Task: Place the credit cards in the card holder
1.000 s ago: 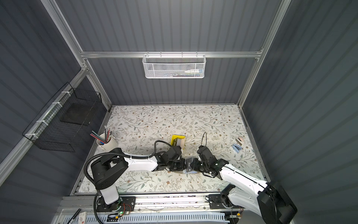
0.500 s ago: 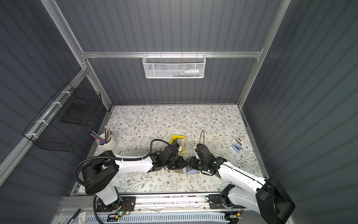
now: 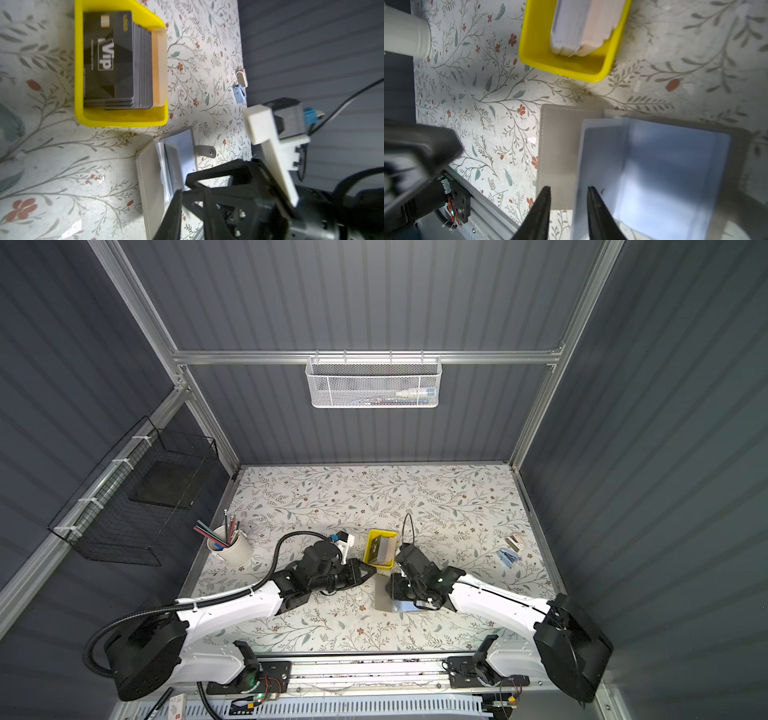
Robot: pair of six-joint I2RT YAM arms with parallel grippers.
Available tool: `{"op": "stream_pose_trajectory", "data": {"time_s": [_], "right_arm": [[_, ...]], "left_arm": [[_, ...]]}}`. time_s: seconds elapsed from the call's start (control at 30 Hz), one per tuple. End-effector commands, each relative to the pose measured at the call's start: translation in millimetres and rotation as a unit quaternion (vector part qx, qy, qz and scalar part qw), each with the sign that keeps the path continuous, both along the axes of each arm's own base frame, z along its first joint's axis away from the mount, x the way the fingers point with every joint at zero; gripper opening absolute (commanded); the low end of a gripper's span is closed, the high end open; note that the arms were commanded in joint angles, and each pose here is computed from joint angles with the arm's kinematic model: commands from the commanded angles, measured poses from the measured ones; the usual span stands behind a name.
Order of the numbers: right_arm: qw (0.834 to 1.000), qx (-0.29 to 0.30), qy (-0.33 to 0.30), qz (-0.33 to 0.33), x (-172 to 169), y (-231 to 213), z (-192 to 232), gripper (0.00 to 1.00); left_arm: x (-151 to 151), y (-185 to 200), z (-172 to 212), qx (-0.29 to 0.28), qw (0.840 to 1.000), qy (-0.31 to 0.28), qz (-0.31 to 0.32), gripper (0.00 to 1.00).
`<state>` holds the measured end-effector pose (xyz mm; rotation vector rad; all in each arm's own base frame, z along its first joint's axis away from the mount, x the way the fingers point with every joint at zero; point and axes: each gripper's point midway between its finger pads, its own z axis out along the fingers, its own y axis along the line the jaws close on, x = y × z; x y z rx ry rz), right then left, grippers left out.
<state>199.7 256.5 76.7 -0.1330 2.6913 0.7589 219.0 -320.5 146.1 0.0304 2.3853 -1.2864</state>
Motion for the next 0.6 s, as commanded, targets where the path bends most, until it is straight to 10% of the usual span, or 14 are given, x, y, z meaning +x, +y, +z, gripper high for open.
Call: {"op": "stream_pose_trajectory", "data": {"time_s": [0.0, 0.17, 0.57], "right_arm": [[1.0, -0.008, -0.009, -0.006, 5, 7, 4, 0.33], [0.999, -0.023, -0.03, -0.009, 13, 4, 14, 0.33], [0.997, -0.041, -0.04, -0.054, 39, -17, 29, 0.44]], "left_arm": [[0, 18, 0, 0.038, 0.999, -0.021, 0.004, 0.2], [-1, 21, -1, 0.093, 0.995, -0.028, -0.021, 0.1], [16, 16, -12, 0.145, 0.989, -0.029, -0.024, 0.22]]}}
